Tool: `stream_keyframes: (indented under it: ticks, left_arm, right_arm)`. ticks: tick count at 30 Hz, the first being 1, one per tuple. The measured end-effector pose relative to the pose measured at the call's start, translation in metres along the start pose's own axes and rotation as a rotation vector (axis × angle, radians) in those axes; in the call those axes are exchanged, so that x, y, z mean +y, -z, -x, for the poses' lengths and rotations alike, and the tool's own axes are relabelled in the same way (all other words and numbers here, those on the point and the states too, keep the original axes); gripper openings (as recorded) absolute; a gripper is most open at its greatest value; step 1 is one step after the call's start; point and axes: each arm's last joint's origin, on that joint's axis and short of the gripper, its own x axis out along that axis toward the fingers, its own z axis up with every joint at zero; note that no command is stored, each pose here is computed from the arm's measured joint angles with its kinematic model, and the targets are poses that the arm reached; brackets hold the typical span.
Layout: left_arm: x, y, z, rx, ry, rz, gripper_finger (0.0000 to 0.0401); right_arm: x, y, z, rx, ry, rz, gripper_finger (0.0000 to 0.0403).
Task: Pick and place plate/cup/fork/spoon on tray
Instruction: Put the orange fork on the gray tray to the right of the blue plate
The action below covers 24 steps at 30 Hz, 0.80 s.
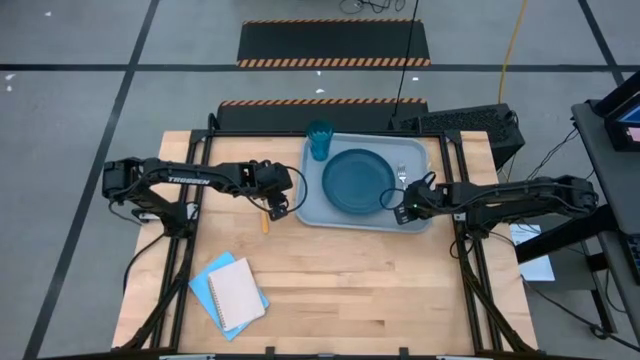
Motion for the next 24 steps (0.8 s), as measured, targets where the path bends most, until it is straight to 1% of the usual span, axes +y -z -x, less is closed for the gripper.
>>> stream_keyframes:
  ticks: [6,13,19,24]
  left_arm:
    - [0.0,0.0,0.0,0.0,0.0,0.0,0.0127]
    - [0.0,0.0,0.0,-0.001,0.0,0.0,0.0127]
    - [0.0,0.0,0.0,-0.001,0.0,0.0,0.0127]
    - [0.0,0.0,0.0,-0.001,0.0,0.0,0.0127]
  right_arm:
    - [0.002,0.001,-0.008,0.012,0.029,0.005,0.0068]
    - [0.01,0.0,-0.01,-0.026,-0.03,0.009,0.0068]
    - [0.01,0.0,-0.01,-0.034,-0.027,0.015,0.0068]
    - [0.011,-0.001,-0.01,-0.044,-0.038,0.047,0.0068]
